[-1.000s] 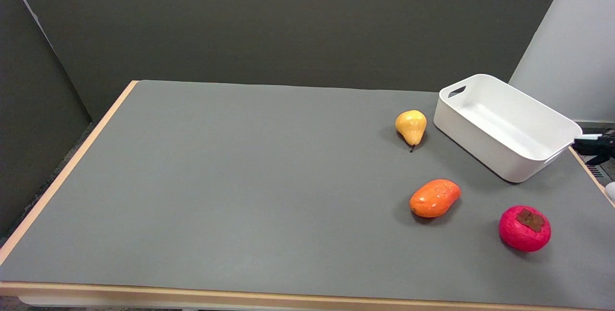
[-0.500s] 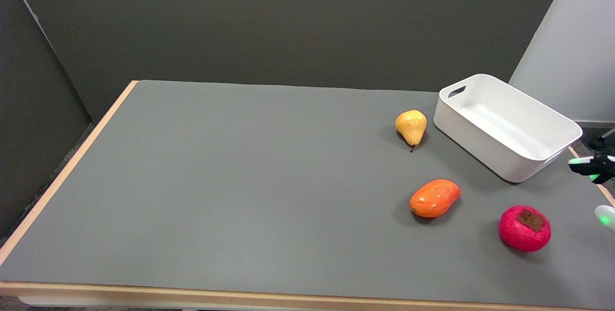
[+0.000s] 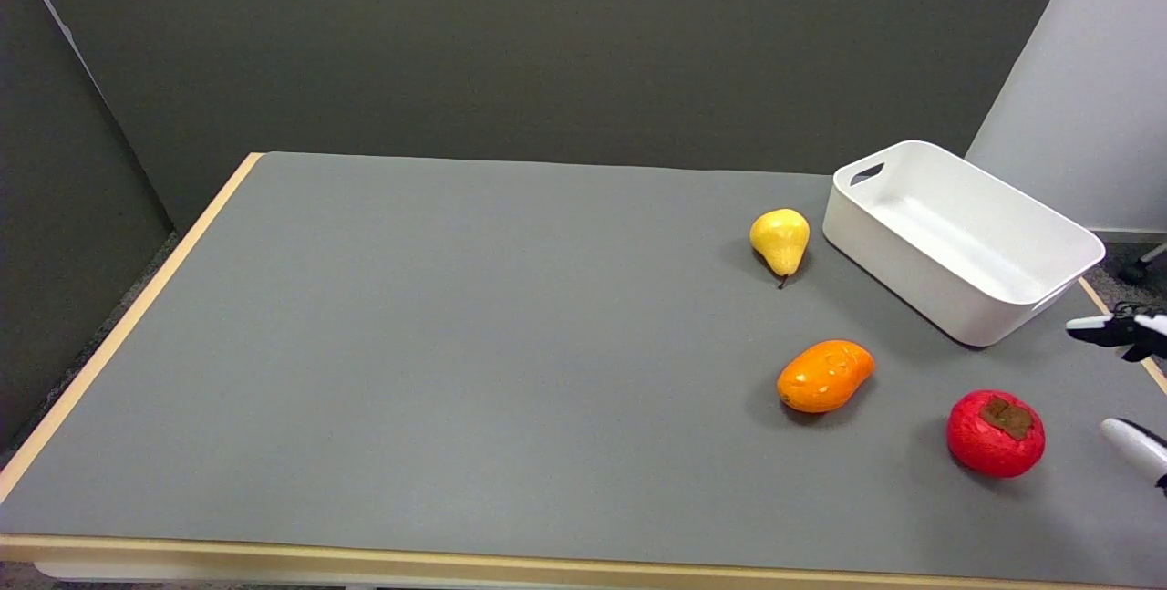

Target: Pick up tomato.

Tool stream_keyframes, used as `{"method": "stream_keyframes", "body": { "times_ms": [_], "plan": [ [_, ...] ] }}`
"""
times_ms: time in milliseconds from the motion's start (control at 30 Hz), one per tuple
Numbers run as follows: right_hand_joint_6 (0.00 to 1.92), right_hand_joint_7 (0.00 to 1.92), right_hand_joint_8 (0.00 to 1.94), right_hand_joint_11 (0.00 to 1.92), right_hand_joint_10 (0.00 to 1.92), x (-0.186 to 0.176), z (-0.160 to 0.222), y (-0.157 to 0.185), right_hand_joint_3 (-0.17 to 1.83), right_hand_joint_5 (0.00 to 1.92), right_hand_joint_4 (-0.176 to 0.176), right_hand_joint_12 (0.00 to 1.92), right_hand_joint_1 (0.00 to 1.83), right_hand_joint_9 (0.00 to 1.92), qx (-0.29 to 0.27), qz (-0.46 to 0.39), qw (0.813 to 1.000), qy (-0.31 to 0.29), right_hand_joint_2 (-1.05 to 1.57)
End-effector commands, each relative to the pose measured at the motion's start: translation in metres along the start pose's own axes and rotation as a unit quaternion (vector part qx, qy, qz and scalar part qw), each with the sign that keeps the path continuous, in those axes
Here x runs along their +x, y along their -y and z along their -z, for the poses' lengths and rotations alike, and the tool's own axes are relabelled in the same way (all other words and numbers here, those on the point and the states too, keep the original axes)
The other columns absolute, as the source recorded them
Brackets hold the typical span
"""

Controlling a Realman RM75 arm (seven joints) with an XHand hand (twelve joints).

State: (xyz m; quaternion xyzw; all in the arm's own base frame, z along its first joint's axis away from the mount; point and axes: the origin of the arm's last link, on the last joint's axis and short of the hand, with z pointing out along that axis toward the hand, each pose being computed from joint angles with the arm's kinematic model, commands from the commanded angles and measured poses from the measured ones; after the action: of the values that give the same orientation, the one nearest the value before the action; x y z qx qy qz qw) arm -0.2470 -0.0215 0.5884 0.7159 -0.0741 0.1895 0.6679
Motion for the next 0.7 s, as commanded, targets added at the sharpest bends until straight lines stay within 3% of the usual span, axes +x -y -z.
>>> {"method": "stream_keyframes", "body": {
  "times_ms": [33, 67, 700],
  "plan": [
    [0.63, 0.47, 0.48, 0.3, 0.87, -0.033, -0.019, 0.018, 0.91, 0.33, 0.118, 1.5, 0.53, 0.35, 0.06, 0.02, 0.998, 0.021, 0.63],
    [0.63, 0.47, 0.48, 0.3, 0.87, -0.037, -0.022, 0.011, 0.9, 0.33, 0.117, 1.5, 0.53, 0.34, 0.041, 0.03, 0.998, 0.026, 0.63],
    [0.62, 0.46, 0.47, 0.29, 0.88, -0.054, -0.018, 0.016, 0.89, 0.32, 0.11, 1.51, 0.49, 0.33, 0.042, 0.004, 0.998, 0.05, 0.62]
  ]
}}
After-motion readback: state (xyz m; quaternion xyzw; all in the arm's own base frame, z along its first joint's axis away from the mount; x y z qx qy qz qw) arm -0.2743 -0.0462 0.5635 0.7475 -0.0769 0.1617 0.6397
